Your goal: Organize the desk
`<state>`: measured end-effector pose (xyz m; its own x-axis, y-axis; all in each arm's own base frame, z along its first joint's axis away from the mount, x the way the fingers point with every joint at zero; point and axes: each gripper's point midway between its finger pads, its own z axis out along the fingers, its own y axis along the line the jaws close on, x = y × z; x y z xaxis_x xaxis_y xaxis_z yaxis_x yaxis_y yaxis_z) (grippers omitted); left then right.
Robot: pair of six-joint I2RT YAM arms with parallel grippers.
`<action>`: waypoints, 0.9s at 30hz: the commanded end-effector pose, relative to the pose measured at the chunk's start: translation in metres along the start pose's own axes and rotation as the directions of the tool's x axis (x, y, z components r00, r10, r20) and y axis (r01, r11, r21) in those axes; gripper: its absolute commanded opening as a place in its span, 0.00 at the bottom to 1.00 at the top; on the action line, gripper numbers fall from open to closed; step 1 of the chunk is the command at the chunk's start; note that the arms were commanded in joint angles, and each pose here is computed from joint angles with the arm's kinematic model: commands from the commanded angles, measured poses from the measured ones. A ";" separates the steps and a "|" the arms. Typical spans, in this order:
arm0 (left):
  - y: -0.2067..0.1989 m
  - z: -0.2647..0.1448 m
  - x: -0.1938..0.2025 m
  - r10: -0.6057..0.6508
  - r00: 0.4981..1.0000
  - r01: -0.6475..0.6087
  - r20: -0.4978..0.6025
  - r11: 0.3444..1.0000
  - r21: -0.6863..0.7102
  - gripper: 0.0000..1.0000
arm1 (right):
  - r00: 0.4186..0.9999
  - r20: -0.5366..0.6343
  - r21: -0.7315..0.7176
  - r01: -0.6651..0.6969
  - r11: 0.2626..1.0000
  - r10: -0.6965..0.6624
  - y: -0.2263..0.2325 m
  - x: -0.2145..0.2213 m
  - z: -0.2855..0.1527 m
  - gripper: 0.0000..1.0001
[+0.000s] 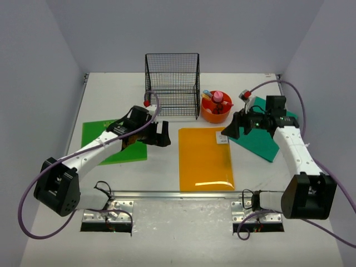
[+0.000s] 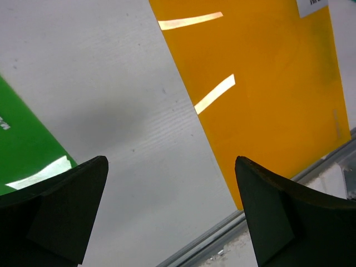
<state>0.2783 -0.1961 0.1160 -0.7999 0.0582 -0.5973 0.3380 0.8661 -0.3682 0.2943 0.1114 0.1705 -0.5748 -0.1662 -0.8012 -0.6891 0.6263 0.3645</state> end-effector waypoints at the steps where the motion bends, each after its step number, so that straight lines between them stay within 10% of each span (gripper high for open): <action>1: -0.023 0.009 -0.003 -0.055 0.998 0.052 0.018 0.987 0.150 0.94 | 0.924 -0.047 -0.010 -0.380 0.925 0.379 0.014 0.055 0.001 0.82; 27: -0.050 0.105 0.083 -0.233 0.904 0.341 -0.358 0.898 0.276 0.85 | 0.534 -0.135 0.156 -0.821 0.550 0.835 -0.027 0.166 0.009 0.86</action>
<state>0.2584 -0.2669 0.0290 -0.9691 0.0047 -0.2464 0.1831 0.6830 -0.7070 0.2090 0.0788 0.0280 -0.9463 0.3123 -0.0840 0.1283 0.6011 0.7888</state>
